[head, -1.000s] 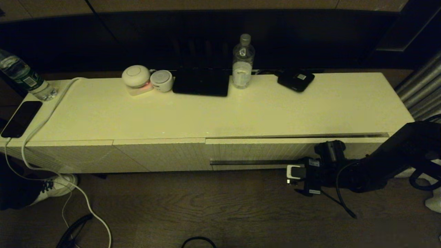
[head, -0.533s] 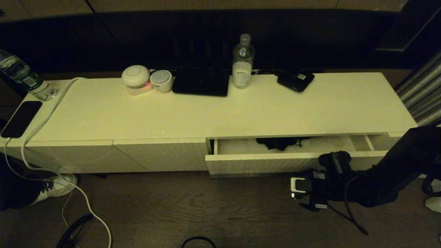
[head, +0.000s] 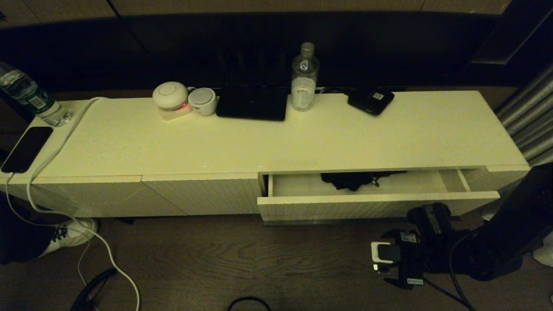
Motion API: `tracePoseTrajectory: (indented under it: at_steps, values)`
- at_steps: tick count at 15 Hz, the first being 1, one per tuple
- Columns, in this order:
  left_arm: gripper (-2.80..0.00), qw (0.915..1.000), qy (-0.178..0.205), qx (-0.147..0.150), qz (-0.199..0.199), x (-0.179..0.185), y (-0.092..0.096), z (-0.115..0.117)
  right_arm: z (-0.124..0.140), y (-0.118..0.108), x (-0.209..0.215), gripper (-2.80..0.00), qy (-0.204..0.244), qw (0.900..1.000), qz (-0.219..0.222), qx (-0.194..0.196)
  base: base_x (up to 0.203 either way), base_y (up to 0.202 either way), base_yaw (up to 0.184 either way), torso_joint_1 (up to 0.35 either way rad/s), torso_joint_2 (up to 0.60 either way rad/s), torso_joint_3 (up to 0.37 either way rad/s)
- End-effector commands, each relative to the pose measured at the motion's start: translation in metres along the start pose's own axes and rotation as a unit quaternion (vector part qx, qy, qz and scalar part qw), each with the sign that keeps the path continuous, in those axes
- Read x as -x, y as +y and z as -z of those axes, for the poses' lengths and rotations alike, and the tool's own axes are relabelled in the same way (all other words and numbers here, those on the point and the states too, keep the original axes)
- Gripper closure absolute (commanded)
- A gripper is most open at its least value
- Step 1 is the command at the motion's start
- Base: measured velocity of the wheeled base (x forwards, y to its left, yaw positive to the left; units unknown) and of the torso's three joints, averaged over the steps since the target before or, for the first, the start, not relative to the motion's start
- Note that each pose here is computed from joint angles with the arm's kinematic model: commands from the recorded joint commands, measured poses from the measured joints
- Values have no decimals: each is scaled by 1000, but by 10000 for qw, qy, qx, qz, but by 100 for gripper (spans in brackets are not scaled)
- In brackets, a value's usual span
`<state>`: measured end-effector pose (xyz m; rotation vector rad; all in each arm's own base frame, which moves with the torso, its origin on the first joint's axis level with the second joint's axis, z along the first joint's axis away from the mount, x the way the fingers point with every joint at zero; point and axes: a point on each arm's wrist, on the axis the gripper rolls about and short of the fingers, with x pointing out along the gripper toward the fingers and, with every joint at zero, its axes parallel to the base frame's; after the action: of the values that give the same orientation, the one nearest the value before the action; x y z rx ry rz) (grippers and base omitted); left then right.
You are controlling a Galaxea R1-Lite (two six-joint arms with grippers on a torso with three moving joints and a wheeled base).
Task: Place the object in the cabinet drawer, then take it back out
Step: Open the drawer
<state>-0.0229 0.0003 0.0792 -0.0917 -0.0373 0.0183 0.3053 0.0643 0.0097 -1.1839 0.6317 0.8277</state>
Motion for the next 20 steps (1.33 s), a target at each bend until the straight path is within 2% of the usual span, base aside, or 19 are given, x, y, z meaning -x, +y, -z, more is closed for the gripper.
tracePoseTrajectory:
  at_steps: [1,3,8,9,12,15,17,20]
  values:
    - [0,10000,-10,3,-6,0,0,0,-2,3,12,-280,-36,10000,49,60,0,0,0,0,0,0]
    - [0,10000,-5,3,-7,0,0,0,-5,3,30,-280,-93,9998,175,83,0,0,0,0,0,0]
    - [0,10000,-10,3,-6,0,0,0,-14,1,106,-280,-292,9967,743,149,0,0,0,0,0,0]
    - [0,10000,-10,3,-6,0,0,0,-15,1,124,0,-328,9955,873,155,0,0,0,0,0,0]
    - [0,10000,-10,3,-6,0,0,0,-18,3,178,0,-315,9945,990,128,0,0,0,0,0,0]
    - [0,10000,-10,3,-6,0,0,0,-25,-6,222,0,-315,9938,1056,119,0,0,0,0,0,0]
    - [0,10000,-10,3,-6,0,0,0,-24,-13,226,0,-266,9933,1126,65,0,0,0,0,0,0]
    - [0,10000,-10,3,-6,0,0,0,-22,-20,212,0,-80,9951,989,-18,0,0,0,0,0,0]
